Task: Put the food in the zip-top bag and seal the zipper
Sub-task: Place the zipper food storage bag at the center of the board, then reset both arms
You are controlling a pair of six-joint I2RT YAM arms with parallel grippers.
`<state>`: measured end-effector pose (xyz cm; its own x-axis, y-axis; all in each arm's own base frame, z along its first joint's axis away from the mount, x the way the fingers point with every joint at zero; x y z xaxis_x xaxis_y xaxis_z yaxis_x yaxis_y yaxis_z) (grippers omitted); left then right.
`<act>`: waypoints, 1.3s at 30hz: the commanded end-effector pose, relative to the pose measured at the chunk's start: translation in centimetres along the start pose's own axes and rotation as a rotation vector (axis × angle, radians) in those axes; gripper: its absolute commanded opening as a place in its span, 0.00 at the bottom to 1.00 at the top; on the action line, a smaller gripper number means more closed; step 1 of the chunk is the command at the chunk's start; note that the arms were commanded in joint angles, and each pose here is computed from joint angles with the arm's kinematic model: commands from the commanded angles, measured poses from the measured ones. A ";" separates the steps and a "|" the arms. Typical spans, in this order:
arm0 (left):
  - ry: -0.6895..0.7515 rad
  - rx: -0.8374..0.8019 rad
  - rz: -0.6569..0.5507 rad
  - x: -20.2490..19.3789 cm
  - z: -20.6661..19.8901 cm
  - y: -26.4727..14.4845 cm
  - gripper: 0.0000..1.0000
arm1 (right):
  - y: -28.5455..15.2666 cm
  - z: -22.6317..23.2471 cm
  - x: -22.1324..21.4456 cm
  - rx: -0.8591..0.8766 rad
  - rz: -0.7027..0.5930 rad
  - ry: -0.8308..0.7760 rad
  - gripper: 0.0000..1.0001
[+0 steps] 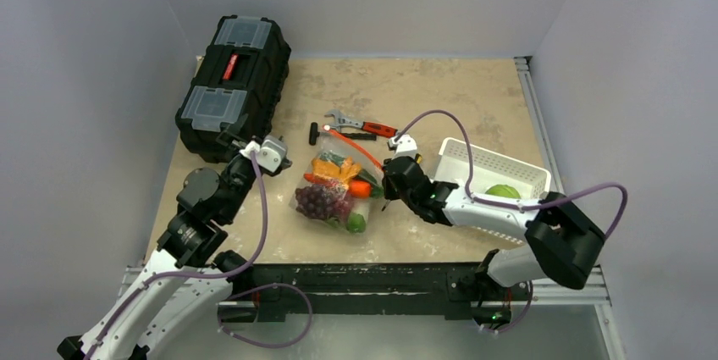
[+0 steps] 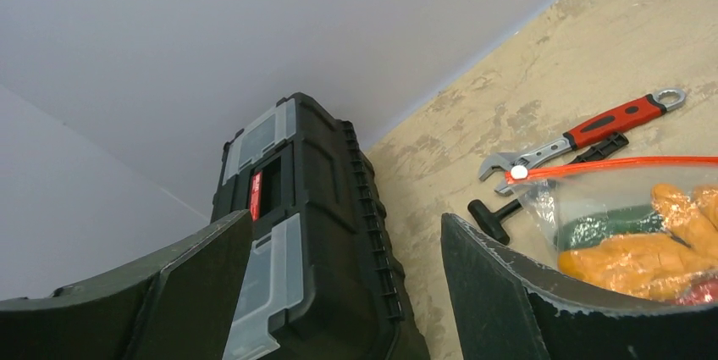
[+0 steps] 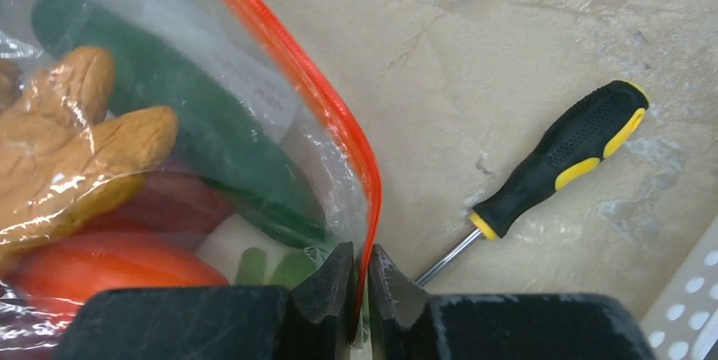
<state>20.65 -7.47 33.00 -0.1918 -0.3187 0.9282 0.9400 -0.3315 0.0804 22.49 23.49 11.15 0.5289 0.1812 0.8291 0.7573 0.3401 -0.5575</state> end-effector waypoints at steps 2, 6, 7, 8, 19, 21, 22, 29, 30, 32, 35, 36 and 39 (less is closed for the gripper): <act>-0.035 0.002 -0.040 1.7 0.5 0.0 0.81 | 0.9 -0.7 1.4 -0.104 0.028 -0.093 0.15; -0.050 0.014 -0.045 1.8 0.6 0.0 0.85 | 0.1 -0.8 2.5 -0.104 0.015 -0.119 0.23; -0.072 0.022 -0.054 2.0 0.7 0.0 0.92 | -0.3 -0.9 2.9 -0.101 0.008 -0.127 0.26; -0.094 0.027 -0.064 2.2 0.7 -0.1 0.96 | -0.7 -1.0 3.4 -0.098 0.001 -0.135 0.33; -0.293 0.077 -0.098 3.6 1.4 -0.8 1.00 | -9.1 -2.8 8.9 -0.036 -0.226 -0.080 0.82; -0.307 0.074 -0.099 3.6 1.3 -0.9 1.00 | -11.2 -3.4 10.1 -0.023 -0.296 -0.056 0.87; -0.313 0.064 -0.102 3.7 1.2 -0.8 1.00 | -12.1 -3.8 10.5 -0.025 -0.324 -0.046 0.91; -0.507 0.081 -0.085 3.8 0.6 -0.4 1.00 | -18.1 -6.0 13.6 -0.038 -0.489 0.035 0.99; -0.560 0.107 -0.064 3.6 0.7 -0.6 1.00 | -18.8 -6.3 13.9 -0.044 -0.509 0.048 0.99; -0.667 0.151 -0.012 3.2 0.9 -1.2 1.00 | -20.3 -7.2 14.5 -0.073 -0.542 0.071 0.99; -0.759 0.140 0.044 3.1 0.6 -2.5 1.00 | -22.7 -8.4 15.4 -0.092 -0.594 0.090 0.99; -0.789 0.140 0.059 3.1 0.6 -3.0 1.00 | -23.6 -8.7 15.8 -0.095 -0.618 0.099 0.99; -0.884 0.133 0.059 3.8 0.8 -4.7 0.99 | -26.0 -9.6 16.3 -0.081 -0.689 0.127 0.99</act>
<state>18.08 -7.37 35.19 0.0451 0.3091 0.9499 0.9728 -0.2300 0.0286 16.45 11.42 35.57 0.0456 -0.1051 0.9934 0.9483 0.3171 -0.0099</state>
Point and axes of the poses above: each gripper's point midway between its finger pads, its own y axis out along the fingers, its own z axis along the line the jaws close on, x = y × z, the point moved 5 cm from there along -y, back along the fingers, and after that the axes turned 12 degrees about -y, right-handed, at the moved point
